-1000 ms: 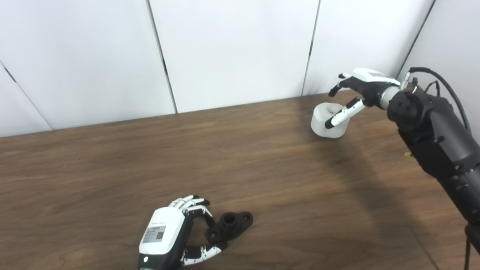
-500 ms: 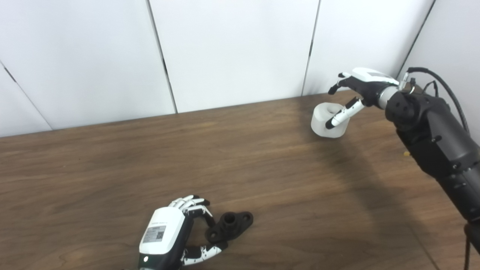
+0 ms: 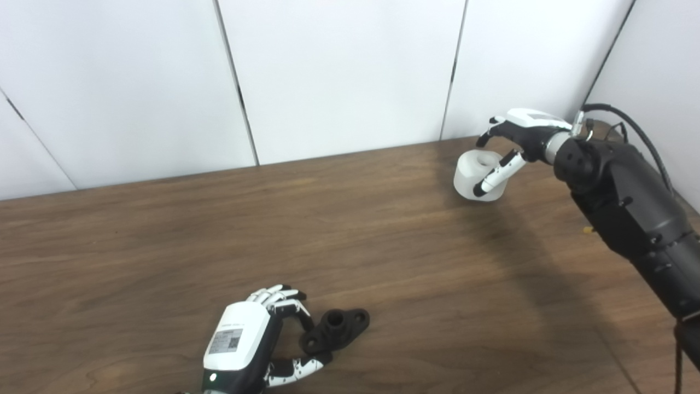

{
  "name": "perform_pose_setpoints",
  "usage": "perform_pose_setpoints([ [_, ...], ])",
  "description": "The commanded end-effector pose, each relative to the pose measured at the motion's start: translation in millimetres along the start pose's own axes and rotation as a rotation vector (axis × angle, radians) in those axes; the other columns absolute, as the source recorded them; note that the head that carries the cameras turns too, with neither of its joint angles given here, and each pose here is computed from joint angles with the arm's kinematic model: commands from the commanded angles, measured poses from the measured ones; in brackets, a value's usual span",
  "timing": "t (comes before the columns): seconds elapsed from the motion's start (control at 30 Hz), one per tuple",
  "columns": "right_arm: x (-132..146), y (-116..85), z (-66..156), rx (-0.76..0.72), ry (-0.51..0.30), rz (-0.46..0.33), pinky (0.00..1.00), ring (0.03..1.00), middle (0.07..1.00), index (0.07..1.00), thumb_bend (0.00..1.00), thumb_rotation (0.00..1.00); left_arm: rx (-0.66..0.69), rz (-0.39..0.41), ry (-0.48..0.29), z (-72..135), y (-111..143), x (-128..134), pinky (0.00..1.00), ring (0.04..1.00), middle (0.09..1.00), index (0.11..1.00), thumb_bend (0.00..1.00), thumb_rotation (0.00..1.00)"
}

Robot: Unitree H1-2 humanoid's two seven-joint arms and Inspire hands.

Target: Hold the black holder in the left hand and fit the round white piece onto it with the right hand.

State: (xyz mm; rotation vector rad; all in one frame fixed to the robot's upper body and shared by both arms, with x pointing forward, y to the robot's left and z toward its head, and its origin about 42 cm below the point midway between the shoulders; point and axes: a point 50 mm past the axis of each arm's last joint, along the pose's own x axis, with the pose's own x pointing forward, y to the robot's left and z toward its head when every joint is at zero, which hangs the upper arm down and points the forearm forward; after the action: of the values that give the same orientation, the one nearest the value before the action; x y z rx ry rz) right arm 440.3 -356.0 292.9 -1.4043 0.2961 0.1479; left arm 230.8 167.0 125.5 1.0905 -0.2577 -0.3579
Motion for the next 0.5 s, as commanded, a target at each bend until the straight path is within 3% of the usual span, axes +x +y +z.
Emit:
perform_pose_setpoints([
  [0.0, -3.4, -33.6, 1.8, -0.018, -0.018, -0.113, 1.00, 1.000, 1.000, 0.815, 1.00, 0.45, 0.045, -0.058, 0.025, -4.6, -6.7, -2.7, 0.85, 0.848, 0.769, 0.489, 0.52, 0.05],
  [0.47, -3.5, -33.2, -4.0, -0.001, -0.008, -0.115, 1.00, 1.000, 1.000, 0.802, 1.00, 0.41, 0.061, -0.084, 0.029, -1.5, -6.6, -2.7, 0.85, 0.855, 0.776, 0.489, 0.52, 0.05],
])
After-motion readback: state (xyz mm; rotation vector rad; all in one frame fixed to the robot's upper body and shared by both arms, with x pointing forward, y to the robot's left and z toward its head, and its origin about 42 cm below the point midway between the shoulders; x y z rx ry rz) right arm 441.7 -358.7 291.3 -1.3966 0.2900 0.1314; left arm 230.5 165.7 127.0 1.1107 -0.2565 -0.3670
